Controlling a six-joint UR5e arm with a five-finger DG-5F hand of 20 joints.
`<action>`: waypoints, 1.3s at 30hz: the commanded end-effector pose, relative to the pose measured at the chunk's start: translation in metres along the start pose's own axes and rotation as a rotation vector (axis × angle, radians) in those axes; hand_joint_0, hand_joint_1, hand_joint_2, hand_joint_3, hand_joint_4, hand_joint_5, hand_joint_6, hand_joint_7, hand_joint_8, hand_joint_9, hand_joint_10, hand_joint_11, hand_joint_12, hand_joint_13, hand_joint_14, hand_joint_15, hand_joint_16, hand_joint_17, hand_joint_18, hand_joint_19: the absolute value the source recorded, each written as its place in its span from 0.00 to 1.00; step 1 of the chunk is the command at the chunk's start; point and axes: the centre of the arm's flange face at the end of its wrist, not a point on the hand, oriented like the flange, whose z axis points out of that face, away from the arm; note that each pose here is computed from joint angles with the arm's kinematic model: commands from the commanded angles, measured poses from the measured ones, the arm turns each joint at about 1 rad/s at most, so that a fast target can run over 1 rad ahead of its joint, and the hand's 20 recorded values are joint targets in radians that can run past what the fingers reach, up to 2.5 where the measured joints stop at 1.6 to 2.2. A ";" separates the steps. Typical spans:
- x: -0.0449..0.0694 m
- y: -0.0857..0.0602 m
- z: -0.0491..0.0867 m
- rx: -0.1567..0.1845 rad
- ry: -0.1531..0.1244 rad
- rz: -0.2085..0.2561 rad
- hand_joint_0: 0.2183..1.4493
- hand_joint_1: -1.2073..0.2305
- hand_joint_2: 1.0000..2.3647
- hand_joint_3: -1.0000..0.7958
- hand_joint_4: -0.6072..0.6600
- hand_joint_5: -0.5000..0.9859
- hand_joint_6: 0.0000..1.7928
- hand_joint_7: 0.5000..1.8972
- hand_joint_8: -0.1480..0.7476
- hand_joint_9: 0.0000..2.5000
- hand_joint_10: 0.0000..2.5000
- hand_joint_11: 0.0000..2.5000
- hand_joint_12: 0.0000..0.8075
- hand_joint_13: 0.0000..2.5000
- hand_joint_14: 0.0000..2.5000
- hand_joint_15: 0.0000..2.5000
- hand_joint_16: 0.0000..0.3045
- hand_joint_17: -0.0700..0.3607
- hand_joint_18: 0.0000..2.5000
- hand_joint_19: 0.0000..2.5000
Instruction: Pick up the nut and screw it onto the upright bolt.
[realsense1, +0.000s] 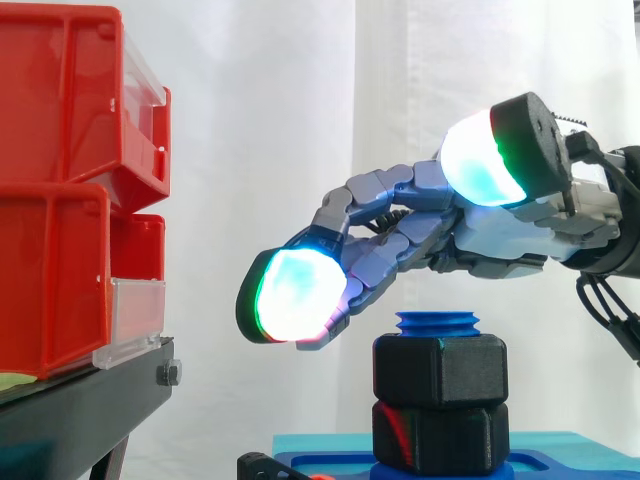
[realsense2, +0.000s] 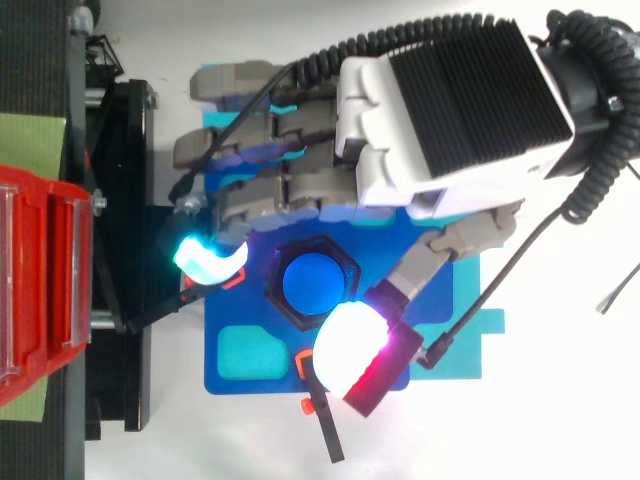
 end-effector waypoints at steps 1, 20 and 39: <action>0.005 0.006 0.004 0.003 0.003 0.004 0.20 0.78 0.00 0.28 0.67 0.25 0.28 0.20 0.43 0.24 0.00 0.00 0.40 0.12 0.00 0.00 0.14 0.39 0.01 0.00; 0.001 0.006 0.004 0.015 0.002 0.005 0.21 0.74 0.00 0.28 0.70 0.27 0.28 0.26 0.46 0.29 0.00 0.00 0.38 0.16 0.00 0.00 0.14 0.39 0.05 0.00; 0.001 0.010 0.006 0.015 0.012 0.005 0.22 0.73 0.00 0.28 0.71 0.30 0.28 0.36 0.47 0.32 0.00 0.00 0.37 0.19 0.00 0.00 0.13 0.38 0.08 0.00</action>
